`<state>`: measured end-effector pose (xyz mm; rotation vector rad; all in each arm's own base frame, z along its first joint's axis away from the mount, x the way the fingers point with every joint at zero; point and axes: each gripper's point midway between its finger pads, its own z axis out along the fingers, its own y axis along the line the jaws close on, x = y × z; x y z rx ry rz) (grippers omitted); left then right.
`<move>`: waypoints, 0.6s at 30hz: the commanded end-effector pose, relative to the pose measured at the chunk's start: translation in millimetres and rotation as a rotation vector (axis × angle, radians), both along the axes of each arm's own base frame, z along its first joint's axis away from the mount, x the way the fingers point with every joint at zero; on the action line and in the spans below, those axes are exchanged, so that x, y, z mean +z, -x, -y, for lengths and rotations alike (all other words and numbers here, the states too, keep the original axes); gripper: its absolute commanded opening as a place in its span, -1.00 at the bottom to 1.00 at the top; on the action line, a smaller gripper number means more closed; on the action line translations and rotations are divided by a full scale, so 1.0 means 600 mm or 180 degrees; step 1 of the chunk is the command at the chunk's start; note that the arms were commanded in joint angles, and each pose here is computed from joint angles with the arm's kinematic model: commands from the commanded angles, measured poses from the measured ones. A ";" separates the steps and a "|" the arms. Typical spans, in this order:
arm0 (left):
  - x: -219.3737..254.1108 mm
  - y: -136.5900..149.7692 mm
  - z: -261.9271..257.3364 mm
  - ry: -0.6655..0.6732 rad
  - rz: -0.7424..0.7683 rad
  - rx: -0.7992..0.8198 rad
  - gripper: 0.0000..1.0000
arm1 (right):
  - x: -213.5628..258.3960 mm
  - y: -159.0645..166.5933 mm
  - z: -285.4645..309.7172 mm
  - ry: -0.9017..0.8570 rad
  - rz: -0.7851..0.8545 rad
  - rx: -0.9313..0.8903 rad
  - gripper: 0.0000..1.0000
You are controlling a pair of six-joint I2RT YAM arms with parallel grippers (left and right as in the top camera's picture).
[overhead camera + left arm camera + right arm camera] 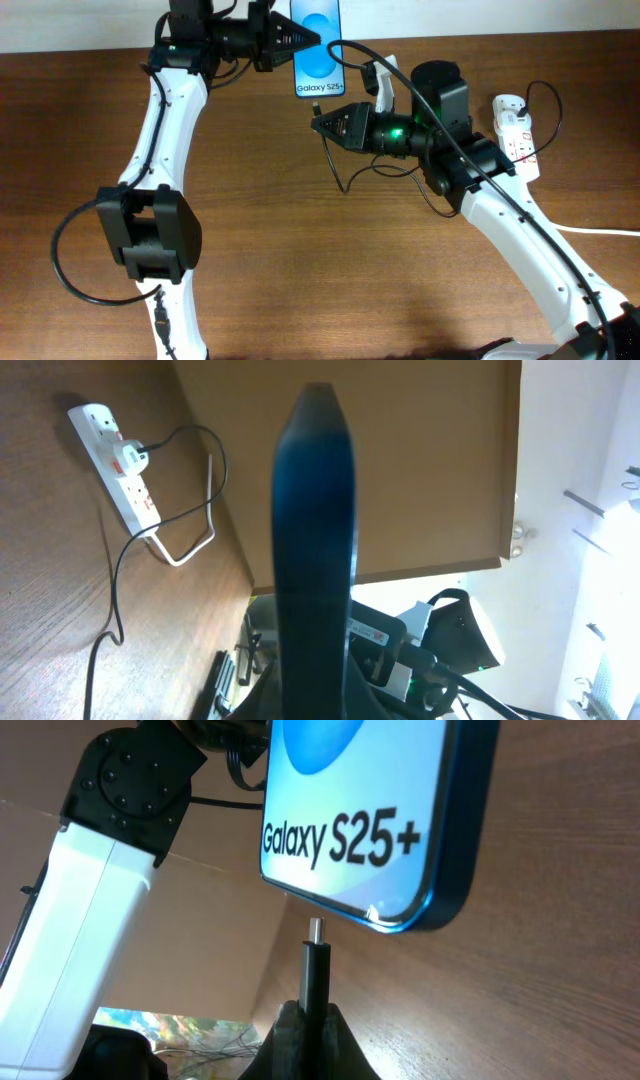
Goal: Plug charger to phone and switch on socket
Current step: 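Push the plug upward into the phone's charging port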
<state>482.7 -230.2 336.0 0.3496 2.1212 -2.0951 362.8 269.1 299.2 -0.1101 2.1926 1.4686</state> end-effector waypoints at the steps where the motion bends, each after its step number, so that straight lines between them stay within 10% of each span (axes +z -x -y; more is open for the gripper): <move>1: 0.020 0.008 -0.013 0.0048 0.0058 -0.0062 -1.00 | 0.001 -0.002 -0.002 0.0002 0.0081 0.0024 -0.92; 18: 0.034 0.003 -0.018 0.0058 0.0089 -0.0044 -1.00 | 0.015 -0.010 -0.002 -0.0067 0.0187 0.0003 -0.92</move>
